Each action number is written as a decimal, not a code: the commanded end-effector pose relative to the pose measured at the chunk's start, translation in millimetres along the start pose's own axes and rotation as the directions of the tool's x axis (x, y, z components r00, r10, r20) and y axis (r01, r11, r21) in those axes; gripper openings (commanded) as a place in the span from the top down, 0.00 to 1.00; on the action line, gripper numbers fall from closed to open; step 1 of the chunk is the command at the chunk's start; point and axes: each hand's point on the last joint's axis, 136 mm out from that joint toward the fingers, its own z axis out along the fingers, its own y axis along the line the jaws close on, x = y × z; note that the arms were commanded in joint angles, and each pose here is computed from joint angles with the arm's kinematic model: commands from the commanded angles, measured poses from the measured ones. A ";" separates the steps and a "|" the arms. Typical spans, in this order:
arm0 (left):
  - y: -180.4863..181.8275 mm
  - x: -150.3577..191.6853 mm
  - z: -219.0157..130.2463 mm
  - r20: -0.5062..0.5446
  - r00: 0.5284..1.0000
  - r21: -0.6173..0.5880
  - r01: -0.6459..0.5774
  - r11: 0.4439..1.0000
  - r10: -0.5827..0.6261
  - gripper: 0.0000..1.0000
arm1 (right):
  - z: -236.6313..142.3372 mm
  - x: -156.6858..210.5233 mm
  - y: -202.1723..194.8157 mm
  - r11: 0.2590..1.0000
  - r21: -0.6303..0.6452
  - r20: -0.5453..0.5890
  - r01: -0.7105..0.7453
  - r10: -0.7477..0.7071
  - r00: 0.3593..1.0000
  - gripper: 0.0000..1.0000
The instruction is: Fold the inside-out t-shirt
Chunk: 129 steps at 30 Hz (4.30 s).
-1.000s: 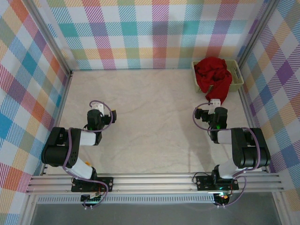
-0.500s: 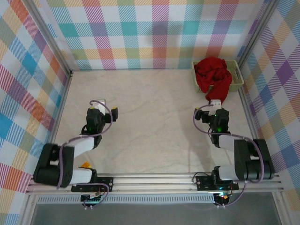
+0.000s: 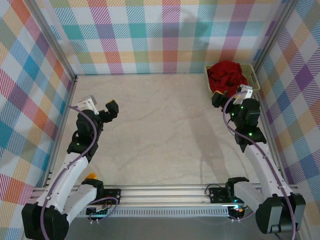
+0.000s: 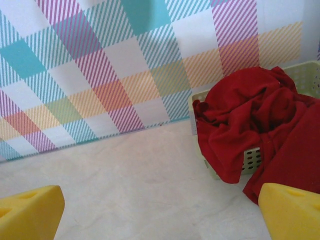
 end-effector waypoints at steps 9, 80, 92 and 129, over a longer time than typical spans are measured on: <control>6.3 70.6 18.4 -0.237 0.953 -0.018 0.190 0.982 -0.189 0.00 | 57.8 23.7 3.8 0.997 0.026 -0.276 -0.074 0.079 0.958 0.00; -15.4 108.6 5.8 -0.406 0.910 0.090 0.130 0.987 -0.083 0.00 | 190.4 -106.7 -33.0 0.950 0.302 -0.118 0.072 -0.038 0.992 1.00; -19.9 104.8 0.7 -0.412 0.906 0.102 0.151 0.983 -0.097 0.00 | 112.3 -176.1 68.0 0.980 0.123 0.055 0.158 -0.166 0.985 1.00; -40.9 184.2 63.7 -0.714 0.695 0.005 0.115 0.993 -0.077 0.08 | 46.3 226.3 121.5 0.975 -0.219 -0.759 0.034 -0.192 0.622 0.24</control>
